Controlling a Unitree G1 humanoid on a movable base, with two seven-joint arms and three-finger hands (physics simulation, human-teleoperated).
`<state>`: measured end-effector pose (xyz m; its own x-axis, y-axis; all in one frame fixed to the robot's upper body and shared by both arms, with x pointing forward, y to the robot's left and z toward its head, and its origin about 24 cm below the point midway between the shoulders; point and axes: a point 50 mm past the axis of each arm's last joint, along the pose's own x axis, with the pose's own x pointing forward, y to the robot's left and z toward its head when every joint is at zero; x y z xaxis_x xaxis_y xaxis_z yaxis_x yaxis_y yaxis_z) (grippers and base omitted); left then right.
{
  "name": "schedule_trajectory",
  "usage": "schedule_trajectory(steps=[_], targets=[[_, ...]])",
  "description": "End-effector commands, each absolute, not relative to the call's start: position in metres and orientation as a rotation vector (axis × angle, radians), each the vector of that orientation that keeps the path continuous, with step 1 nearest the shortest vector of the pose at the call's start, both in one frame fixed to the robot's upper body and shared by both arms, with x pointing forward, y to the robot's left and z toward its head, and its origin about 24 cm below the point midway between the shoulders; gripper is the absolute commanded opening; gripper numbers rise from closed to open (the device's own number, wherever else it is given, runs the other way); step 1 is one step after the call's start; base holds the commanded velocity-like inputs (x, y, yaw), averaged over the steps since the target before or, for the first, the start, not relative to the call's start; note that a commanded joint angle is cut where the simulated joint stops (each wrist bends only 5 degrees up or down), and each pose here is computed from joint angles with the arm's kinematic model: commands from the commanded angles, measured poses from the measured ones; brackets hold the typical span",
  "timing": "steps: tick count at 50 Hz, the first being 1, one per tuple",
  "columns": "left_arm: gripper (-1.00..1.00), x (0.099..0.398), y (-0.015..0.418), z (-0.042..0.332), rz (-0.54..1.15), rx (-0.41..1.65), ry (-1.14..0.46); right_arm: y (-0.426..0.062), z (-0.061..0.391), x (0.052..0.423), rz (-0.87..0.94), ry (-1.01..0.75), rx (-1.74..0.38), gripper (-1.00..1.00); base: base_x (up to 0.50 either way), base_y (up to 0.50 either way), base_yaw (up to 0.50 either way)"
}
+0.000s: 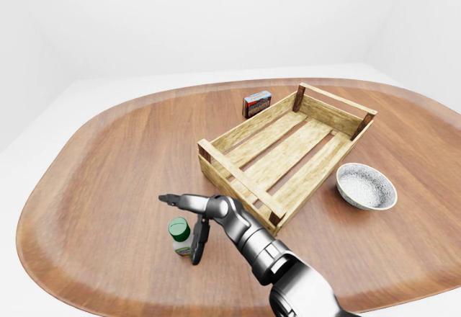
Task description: Pick up the salad dressing and put it in the tray.
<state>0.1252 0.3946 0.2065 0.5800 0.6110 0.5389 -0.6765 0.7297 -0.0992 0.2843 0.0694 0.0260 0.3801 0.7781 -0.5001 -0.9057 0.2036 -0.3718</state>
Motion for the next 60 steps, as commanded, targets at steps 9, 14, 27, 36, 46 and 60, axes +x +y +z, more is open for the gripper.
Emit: schedule_trajectory(steps=[9,14,27,36,46,60], targets=[[1.00,0.124,0.394,0.208,0.754,0.125,-0.591,0.069,0.013,0.282,1.293,0.314,-0.718,1.00,0.00,0.00,0.00],[1.00,0.123,0.394,0.208,0.756,0.124,-0.591,0.068,0.010,0.283,1.289,0.324,-0.729,1.00,0.00,0.00,0.00],[1.00,0.124,0.395,0.206,0.753,0.115,-0.585,0.065,0.018,0.288,1.278,0.309,-0.697,-0.95,0.00,0.00,0.00],[1.00,0.124,0.393,0.209,0.748,0.117,-0.598,0.061,0.020,0.289,1.300,0.286,-0.694,-0.95,0.00,0.00,0.00],[1.00,0.125,0.393,0.208,0.746,0.117,-0.591,0.057,0.033,0.298,1.292,0.250,-0.701,-0.95,0.00,0.00,0.00],[1.00,0.128,0.391,0.205,0.738,0.117,-0.580,0.082,0.122,0.309,1.184,-0.033,-0.671,-0.95,0.00,0.00,0.00]])
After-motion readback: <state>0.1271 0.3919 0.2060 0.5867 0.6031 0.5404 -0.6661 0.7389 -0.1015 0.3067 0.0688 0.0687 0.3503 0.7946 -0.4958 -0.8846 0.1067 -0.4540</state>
